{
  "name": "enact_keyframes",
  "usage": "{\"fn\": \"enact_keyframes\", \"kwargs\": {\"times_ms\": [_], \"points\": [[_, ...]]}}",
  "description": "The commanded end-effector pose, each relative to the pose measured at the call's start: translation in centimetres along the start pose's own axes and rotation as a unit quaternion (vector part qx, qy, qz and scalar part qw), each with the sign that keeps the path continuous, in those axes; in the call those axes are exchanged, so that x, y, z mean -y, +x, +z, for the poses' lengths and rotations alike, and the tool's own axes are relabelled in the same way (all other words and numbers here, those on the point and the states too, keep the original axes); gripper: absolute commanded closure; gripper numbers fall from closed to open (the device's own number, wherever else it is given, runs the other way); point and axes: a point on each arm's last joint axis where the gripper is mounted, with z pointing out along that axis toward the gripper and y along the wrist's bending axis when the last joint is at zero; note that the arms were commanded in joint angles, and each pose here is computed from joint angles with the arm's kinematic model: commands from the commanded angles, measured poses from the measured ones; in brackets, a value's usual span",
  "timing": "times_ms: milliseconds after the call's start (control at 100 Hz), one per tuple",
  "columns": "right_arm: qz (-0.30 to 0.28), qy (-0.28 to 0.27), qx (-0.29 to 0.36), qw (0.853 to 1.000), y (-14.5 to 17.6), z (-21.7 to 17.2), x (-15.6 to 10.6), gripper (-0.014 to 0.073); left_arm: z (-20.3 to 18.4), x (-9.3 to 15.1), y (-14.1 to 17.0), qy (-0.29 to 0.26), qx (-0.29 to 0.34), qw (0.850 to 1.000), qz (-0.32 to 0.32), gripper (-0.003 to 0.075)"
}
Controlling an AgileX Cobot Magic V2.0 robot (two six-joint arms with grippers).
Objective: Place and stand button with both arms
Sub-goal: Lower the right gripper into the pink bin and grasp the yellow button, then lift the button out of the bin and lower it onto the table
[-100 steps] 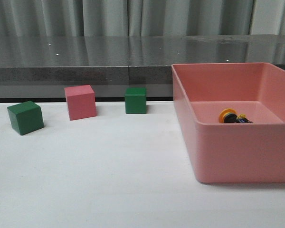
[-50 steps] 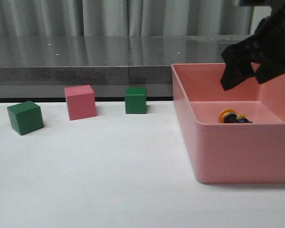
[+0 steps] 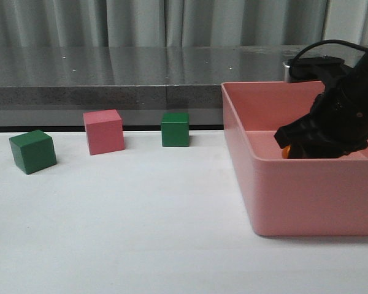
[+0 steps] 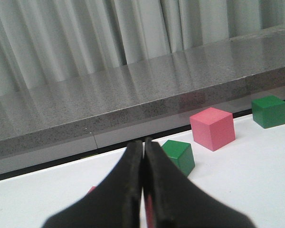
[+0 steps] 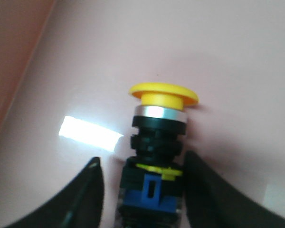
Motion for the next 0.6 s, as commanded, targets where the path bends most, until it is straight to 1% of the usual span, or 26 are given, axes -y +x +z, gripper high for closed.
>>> {"fn": "enact_keyframes", "kwargs": {"times_ms": [0,30,60,100,130,210,330,400,470,510,590], "points": [[-0.001,0.013,0.066,0.998,-2.3,-2.0,0.4,0.0424,0.1,0.2,0.8,-0.003,0.016,1.000,-0.005,0.0740],[-0.001,0.012,0.066,0.998,-2.4,-2.1,0.4,0.0494,0.1,0.2,0.8,-0.003,0.016,1.000,-0.005,0.0740],[-0.001,0.011,0.065,0.998,-2.4,-2.3,0.4,0.0541,0.1,0.2,0.8,-0.003,0.016,1.000,-0.005,0.0740],[-0.004,0.006,0.062,0.998,-2.6,-2.8,0.1,0.0594,0.1,0.2,0.8,-0.003,0.016,1.000,-0.005,0.0740],[-0.006,0.001,0.061,0.998,-2.9,-3.4,0.0,0.0615,0.1,0.2,0.8,-0.003,0.016,1.000,-0.005,0.0740],[-0.015,-0.013,0.066,0.998,-4.1,-5.4,-0.8,0.0634,0.1,0.2,0.8,-0.003,0.016,1.000,-0.005,0.0740],[-0.045,-0.037,0.103,0.993,-6.7,-8.9,-2.9,0.0634,0.1,0.2,0.8,-0.003,0.016,1.000,-0.005,0.0740],[-0.089,-0.056,0.120,0.987,-8.2,-10.5,-4.8,0.0634,0.1,0.2,0.8,-0.003,0.016,1.000,-0.005,0.0740],[-0.150,-0.077,0.126,0.978,-9.5,-11.6,-6.9,0.0634,0.1,0.2,0.8,-0.003,0.016,1.000,-0.005,0.0740],[-0.190,-0.088,0.129,0.969,-10.1,-12.1,-8.3,0.0634,0.1,0.2,0.8,-0.003,0.016,1.000,-0.005,0.0740],[-0.266,-0.115,0.113,0.951,-10.7,-12.0,-10.8,0.0634,0.1,0.2,0.8,-0.003,0.016,1.000,-0.005,0.0740]]}}
